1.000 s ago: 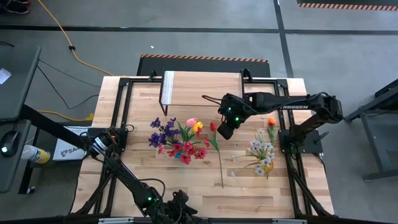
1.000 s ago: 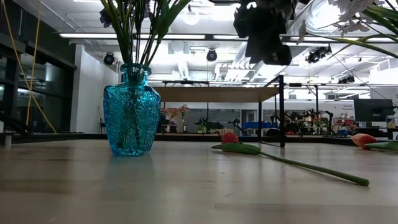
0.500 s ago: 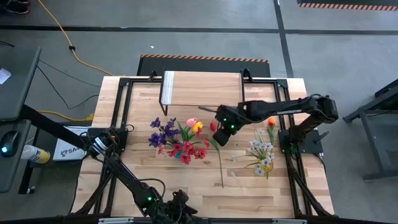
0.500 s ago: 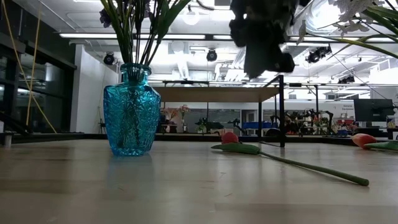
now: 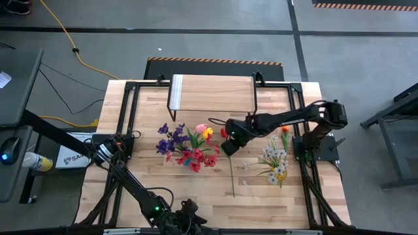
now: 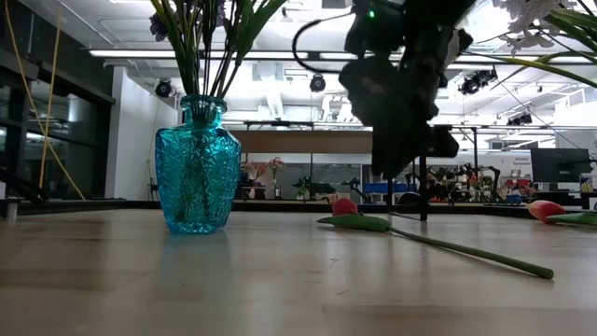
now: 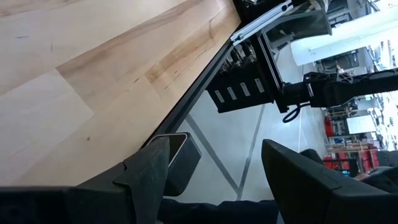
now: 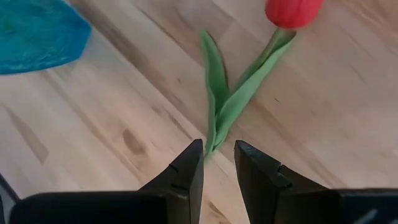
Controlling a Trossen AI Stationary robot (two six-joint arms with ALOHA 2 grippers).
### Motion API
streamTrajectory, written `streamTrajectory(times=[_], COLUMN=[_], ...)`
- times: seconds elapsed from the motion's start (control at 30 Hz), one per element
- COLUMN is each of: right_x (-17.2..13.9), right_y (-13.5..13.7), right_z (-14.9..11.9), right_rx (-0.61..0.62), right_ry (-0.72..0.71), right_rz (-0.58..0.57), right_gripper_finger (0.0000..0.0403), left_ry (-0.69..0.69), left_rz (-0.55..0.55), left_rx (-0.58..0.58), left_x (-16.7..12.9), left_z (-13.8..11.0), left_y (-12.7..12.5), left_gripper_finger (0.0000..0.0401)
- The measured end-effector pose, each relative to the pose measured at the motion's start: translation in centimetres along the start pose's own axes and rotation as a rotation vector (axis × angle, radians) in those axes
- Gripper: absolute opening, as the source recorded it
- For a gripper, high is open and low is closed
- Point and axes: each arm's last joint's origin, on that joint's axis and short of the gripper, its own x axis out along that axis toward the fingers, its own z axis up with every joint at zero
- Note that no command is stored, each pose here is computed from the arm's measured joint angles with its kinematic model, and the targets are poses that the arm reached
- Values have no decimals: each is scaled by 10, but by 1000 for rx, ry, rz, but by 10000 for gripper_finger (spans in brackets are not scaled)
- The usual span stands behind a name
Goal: Pick and place flowers into a vace then onto a shelf
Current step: Put the red flower into the yellow vase
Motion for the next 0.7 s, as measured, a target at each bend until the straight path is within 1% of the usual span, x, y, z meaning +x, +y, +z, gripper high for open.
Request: streamTrajectory(times=[0.27, 0.53, 0.7], right_x=[15, 16, 15], right_y=[-14, -6, -3], right_z=[-7, -1, 1], right_rx=[51, 25, 14], right_ry=[-32, -97, -112], right_rz=[19, 139, 166], right_gripper_finger=[83, 83, 83], left_ry=[1, 2, 2], left_rz=[0, -4, -4], left_rx=[15, 12, 12], left_x=[0, 0, 0], left_z=[0, 0, 0], left_y=[0, -1, -1], left_gripper_finger=[287, 287, 287])
